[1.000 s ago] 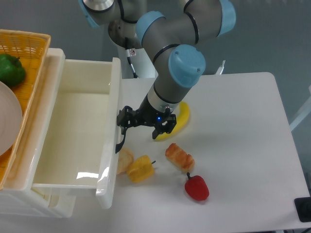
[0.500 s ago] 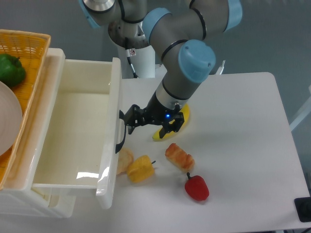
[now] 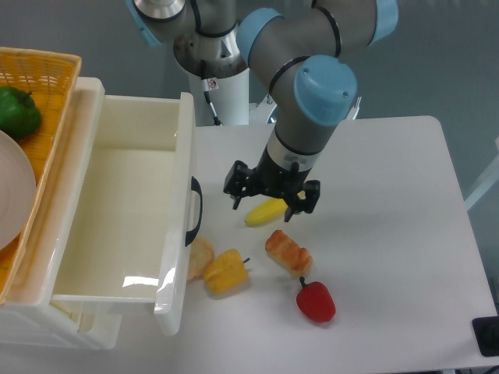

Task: Slide the top white drawer open

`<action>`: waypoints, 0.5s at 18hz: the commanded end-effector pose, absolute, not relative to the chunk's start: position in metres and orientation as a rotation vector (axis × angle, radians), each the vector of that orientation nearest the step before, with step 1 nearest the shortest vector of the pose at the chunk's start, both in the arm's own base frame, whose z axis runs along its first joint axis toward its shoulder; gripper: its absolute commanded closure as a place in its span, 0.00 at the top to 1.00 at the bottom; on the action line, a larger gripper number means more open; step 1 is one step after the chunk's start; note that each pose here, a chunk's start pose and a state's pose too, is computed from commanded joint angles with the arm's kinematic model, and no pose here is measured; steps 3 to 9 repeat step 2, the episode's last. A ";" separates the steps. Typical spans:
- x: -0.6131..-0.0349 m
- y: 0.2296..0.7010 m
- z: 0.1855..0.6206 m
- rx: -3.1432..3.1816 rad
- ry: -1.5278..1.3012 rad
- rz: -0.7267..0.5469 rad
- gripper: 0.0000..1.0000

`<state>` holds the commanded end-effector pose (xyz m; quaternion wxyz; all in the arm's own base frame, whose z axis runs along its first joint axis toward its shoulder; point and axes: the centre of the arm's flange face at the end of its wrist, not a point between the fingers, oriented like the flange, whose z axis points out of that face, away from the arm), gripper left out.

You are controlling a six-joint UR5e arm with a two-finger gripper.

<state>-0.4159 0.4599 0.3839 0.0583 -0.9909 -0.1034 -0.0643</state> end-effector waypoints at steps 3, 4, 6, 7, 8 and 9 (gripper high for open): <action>-0.420 0.455 0.377 -3.050 -0.276 -0.167 1.00; -0.420 0.455 0.377 -3.050 -0.276 -0.167 1.00; -0.420 0.455 0.377 -3.050 -0.276 -0.167 1.00; -0.420 0.455 0.377 -3.050 -0.276 -0.167 1.00; -0.420 0.455 0.377 -3.050 -0.276 -0.167 1.00; -0.420 0.455 0.377 -3.050 -0.276 -0.167 1.00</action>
